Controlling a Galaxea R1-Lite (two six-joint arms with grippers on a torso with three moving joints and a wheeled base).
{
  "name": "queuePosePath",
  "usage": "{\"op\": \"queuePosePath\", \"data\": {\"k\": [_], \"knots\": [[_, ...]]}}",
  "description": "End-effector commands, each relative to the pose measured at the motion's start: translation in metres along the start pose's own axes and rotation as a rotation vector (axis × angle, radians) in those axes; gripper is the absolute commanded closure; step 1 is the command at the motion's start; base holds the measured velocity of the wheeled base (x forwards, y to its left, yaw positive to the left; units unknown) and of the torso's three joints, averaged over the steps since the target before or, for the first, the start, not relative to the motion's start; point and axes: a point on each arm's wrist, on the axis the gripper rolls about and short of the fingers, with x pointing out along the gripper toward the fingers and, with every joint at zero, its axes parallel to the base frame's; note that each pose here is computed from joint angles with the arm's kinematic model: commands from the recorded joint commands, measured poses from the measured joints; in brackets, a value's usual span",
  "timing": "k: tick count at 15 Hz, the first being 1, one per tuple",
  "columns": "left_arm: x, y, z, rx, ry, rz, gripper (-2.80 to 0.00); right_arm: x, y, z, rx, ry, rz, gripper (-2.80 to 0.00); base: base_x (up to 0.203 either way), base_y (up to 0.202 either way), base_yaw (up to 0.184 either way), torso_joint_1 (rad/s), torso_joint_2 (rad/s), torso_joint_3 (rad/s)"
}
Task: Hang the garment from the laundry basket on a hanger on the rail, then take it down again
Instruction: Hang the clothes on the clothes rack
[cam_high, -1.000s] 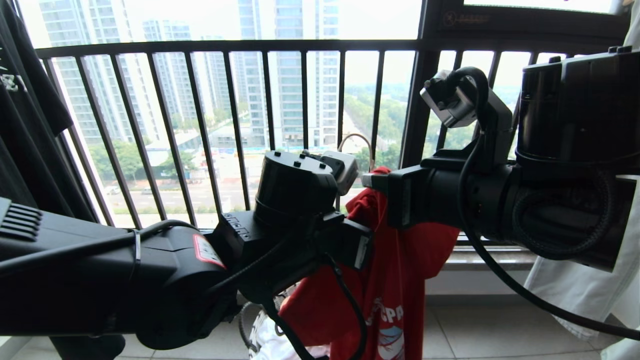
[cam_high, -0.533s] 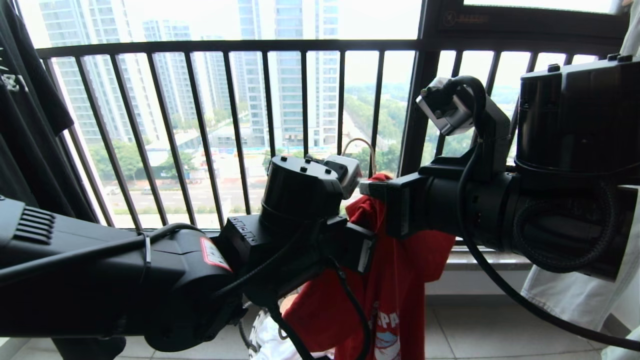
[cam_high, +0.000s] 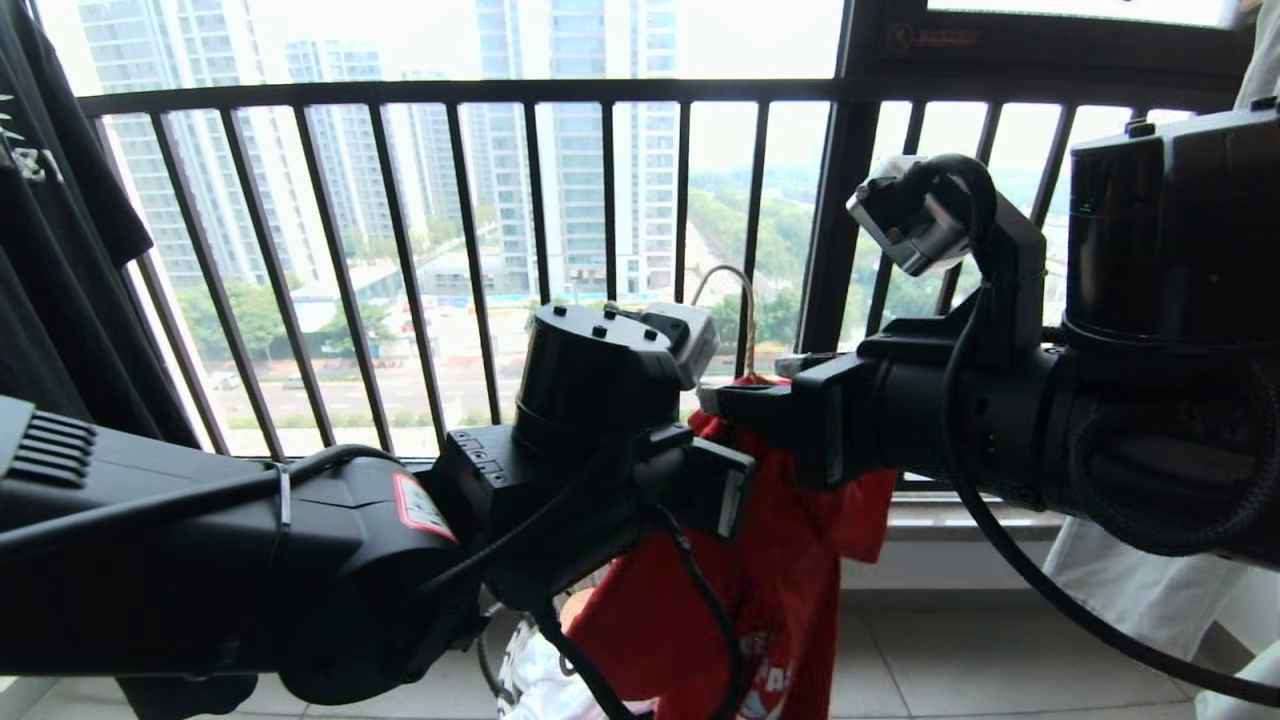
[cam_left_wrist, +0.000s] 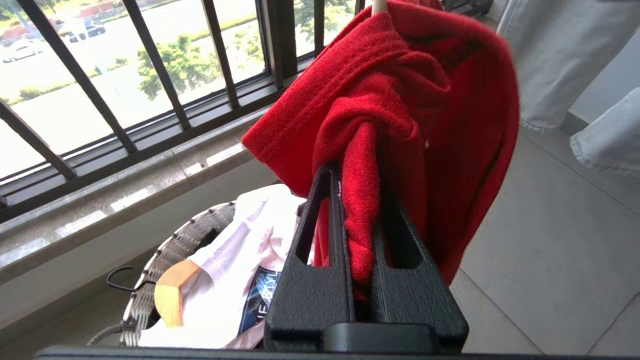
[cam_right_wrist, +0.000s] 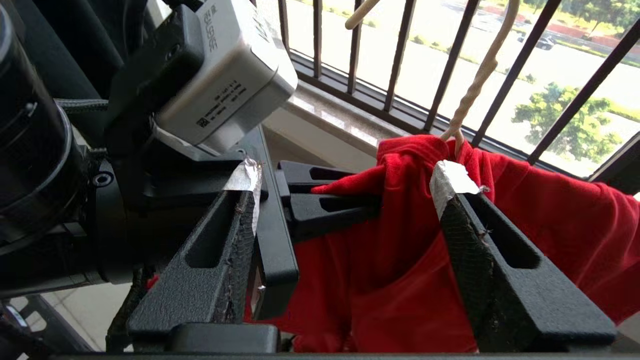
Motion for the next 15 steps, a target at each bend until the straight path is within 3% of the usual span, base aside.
{"op": "queuePosePath", "data": {"k": [1, 5, 9, 10, 13, 15], "knots": [[0.0, 0.0, 0.001, -0.009, -0.043, -0.004, 0.0, -0.01, -0.002, 0.004, -0.007, 0.016, -0.006, -2.8, 0.0, 0.0, 0.0, 0.0, 0.0, 0.0], [-0.001, 0.0, 0.001, -0.014, -0.072, -0.01, 0.0, -0.018, -0.012, 0.012, 0.002, 0.005, -0.051, -2.8, 0.0, 0.0, 0.0, 0.0, 0.0, 0.0], [-0.011, 0.011, 0.013, -0.029, -0.1, -0.065, 0.0, -0.034, -0.043, 0.025, 0.0, -0.034, -0.166, -2.8, 0.0, 0.0, 0.0, 0.0, 0.0, 0.0], [-0.013, 0.016, 0.016, -0.045, -0.108, -0.078, 0.0, -0.038, -0.046, 0.026, -0.004, -0.031, -0.179, 0.0, 0.0, 0.0, 0.0, 0.0, 0.0, 0.0], [-0.024, 0.03, 0.027, -0.062, -0.126, -0.132, 0.0, -0.035, -0.054, 0.026, -0.004, -0.023, -0.211, 0.0, 0.0, 0.0, 0.0, 0.0, 0.0, 0.0], [-0.036, 0.043, 0.031, -0.063, -0.063, -0.176, 0.0, -0.035, -0.066, 0.028, -0.007, -0.023, -0.246, 0.0, 0.0, 0.0, 0.0, 0.0, 0.0, 0.0]]}}
